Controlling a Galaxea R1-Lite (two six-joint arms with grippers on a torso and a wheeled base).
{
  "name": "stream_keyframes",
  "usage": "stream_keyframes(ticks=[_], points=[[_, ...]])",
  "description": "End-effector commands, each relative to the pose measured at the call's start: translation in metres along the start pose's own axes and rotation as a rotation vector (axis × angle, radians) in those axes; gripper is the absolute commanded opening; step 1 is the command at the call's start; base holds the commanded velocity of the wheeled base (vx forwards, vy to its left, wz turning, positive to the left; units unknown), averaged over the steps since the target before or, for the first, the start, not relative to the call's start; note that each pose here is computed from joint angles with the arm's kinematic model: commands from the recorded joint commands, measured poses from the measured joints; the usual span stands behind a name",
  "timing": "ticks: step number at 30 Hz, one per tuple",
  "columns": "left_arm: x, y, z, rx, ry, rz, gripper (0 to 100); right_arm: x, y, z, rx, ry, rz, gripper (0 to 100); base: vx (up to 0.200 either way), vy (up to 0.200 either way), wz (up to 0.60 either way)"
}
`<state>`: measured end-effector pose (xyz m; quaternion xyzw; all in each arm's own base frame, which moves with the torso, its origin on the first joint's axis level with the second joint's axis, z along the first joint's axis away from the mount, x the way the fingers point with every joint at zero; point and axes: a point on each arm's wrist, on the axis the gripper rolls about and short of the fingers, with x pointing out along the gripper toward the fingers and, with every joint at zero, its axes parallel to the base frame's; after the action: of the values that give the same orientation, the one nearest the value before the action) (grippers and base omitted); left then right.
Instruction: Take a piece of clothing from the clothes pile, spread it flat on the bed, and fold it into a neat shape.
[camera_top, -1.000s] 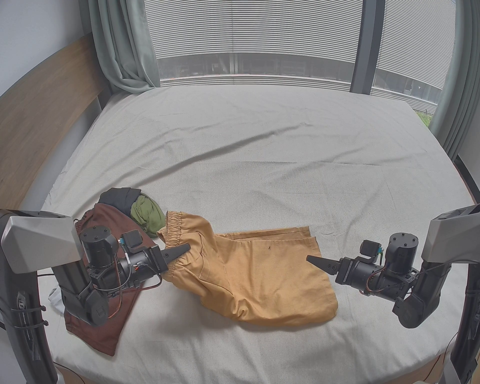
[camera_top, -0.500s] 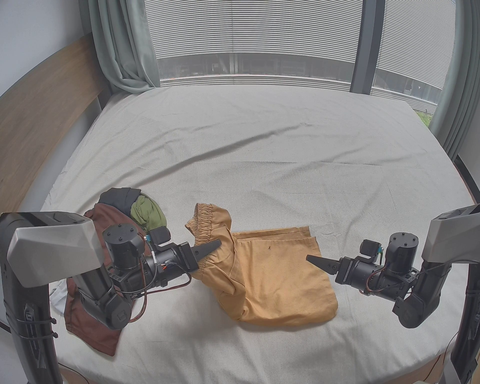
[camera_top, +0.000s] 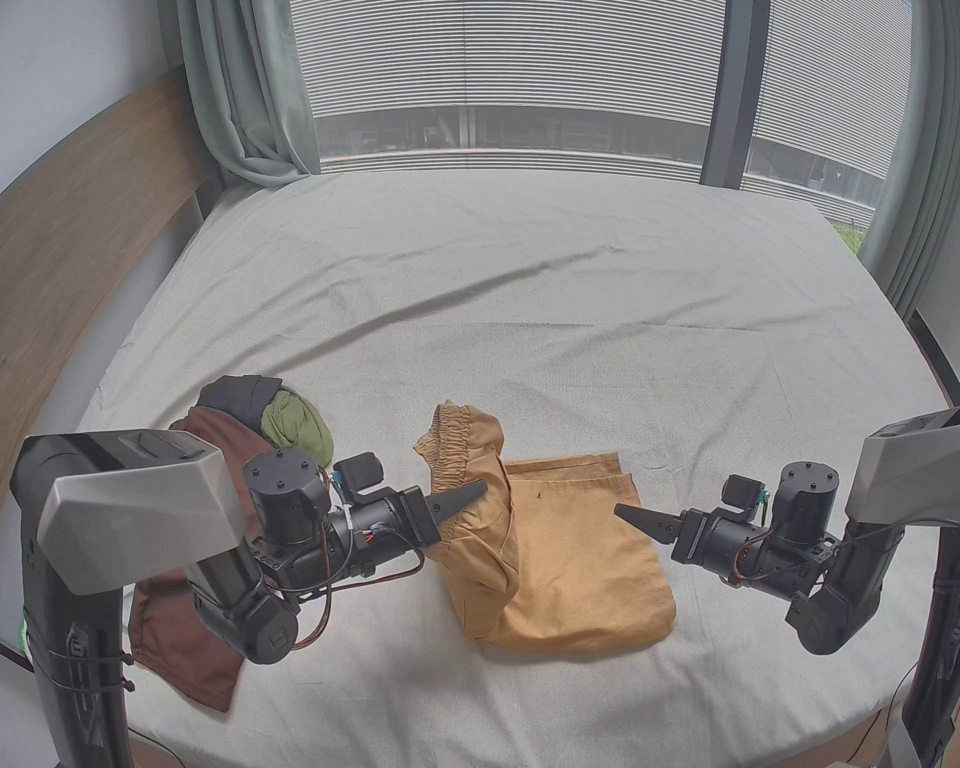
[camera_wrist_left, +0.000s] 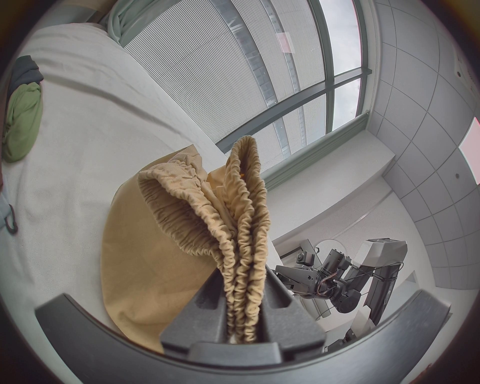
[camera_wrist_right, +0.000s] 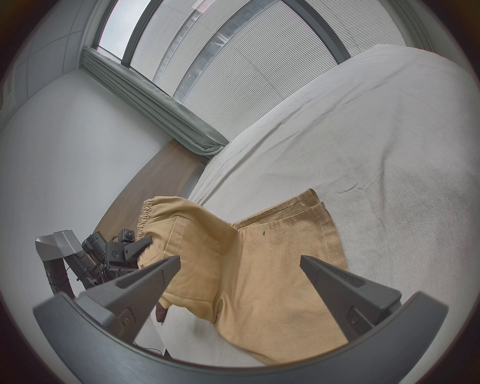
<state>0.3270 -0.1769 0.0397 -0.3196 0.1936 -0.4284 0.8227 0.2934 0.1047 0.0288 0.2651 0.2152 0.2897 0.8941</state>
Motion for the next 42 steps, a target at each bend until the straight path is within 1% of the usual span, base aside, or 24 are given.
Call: stream_keyframes(ticks=[1, 3, 11, 15, 20, 24, 30, 34, 42], points=[[0.007, 0.002, -0.005, 0.000, 0.011, -0.008, 0, -0.001, 0.003, 0.004, -0.006, -0.012, 0.008, 100, 0.000, 0.000, 0.00], [0.013, 0.003, -0.012, -0.018, 0.027, -0.016, 0, -0.002, 0.004, 0.006, -0.009, -0.022, 0.013, 100, 0.000, 0.000, 0.00], [0.034, 0.001, -0.020, -0.058, 0.035, -0.059, 0, -0.003, 0.008, 0.015, -0.018, -0.054, 0.028, 100, 0.000, 0.000, 0.00], [0.040, 0.005, -0.027, -0.059, 0.035, -0.049, 0, -0.003, 0.008, 0.018, -0.020, -0.065, 0.030, 100, 0.000, 0.000, 0.00], [0.047, 0.016, -0.035, -0.064, 0.038, -0.033, 0, -0.006, 0.014, 0.024, -0.027, -0.085, 0.044, 100, 0.000, 0.000, 0.00], [0.051, 0.014, -0.041, -0.064, 0.051, -0.044, 0, -0.006, 0.014, 0.025, -0.029, -0.091, 0.045, 100, 0.000, 0.000, 0.00], [0.056, 0.013, -0.041, -0.063, 0.047, -0.057, 0, -0.006, 0.014, 0.025, -0.029, -0.091, 0.045, 100, 0.000, 0.000, 0.00], [0.059, 0.009, -0.047, -0.063, 0.064, -0.070, 0, -0.006, 0.014, 0.025, -0.029, -0.090, 0.046, 100, 0.000, 0.000, 0.00], [0.065, 0.014, -0.054, -0.065, 0.072, -0.070, 0, -0.006, 0.014, 0.025, -0.029, -0.090, 0.046, 100, 0.000, 0.000, 0.00]])
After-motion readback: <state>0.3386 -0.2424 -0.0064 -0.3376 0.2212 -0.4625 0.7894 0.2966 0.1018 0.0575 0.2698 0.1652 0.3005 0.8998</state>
